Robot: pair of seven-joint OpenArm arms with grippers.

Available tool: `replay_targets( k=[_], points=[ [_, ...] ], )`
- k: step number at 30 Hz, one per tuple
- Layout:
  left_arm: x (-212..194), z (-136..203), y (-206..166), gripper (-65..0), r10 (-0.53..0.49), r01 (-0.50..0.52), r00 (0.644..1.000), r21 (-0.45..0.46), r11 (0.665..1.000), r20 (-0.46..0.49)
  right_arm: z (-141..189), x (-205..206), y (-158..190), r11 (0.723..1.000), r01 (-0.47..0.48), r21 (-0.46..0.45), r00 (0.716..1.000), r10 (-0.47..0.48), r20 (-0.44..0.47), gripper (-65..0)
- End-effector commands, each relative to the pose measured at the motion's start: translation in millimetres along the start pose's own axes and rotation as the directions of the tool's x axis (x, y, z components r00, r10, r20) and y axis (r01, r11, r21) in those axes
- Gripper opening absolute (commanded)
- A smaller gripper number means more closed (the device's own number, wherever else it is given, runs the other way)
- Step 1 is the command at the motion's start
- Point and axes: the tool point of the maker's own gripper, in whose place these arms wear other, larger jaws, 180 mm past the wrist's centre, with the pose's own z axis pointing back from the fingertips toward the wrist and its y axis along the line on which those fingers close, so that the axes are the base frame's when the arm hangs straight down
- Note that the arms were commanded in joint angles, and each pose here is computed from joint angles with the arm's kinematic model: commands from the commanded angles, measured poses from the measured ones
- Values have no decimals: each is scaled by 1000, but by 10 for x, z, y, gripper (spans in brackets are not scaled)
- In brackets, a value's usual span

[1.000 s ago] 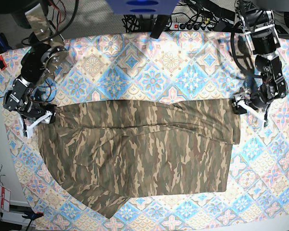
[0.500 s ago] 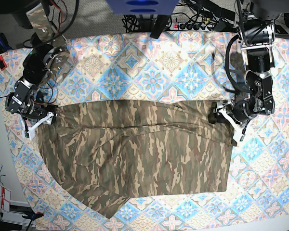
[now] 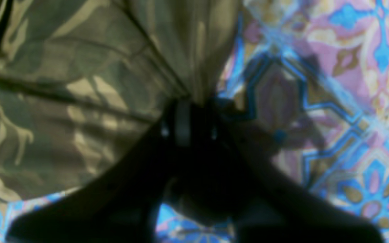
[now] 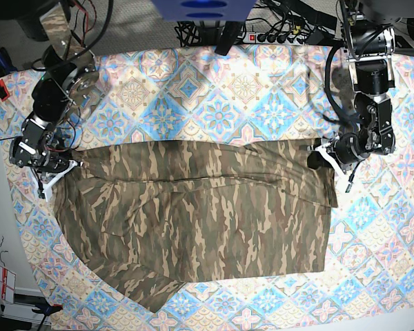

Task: Fold the T-shirt properly
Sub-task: 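Regrasp the folded edge with both grippers and drag it toward the robot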

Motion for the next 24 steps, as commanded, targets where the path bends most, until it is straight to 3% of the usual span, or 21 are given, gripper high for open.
replay_targets(
  k=[1,5,7,11,16,24],
  points=[
    [-399,6,20,-541,-21,23,988,14,1000,-152,-144,-644,482,989,-52,140,970,83,-230,-649],
    [-561,78,-81,-544,-75,74,984,-13,997,-161,-135,-693,435,990,-46,132,968,77,-238,-648],
    [-666,130,-106,-556,-88,87,982,-12,996,-168,-136,-932,403,991,-40,127,959,74,-275,-648],
    [-841,270,-71,-557,-111,113,976,2,994,-190,39,-1046,77,997,-75,21,961,78,-264,-648],
    [-960,441,40,-558,-112,121,973,32,992,-202,406,-1182,-316,983,-133,-125,948,89,-307,-648],
    [-1161,717,12,-558,-168,184,960,50,982,-224,739,-1394,-574,959,-162,-231,936,75,-345,-648]
  ],
)
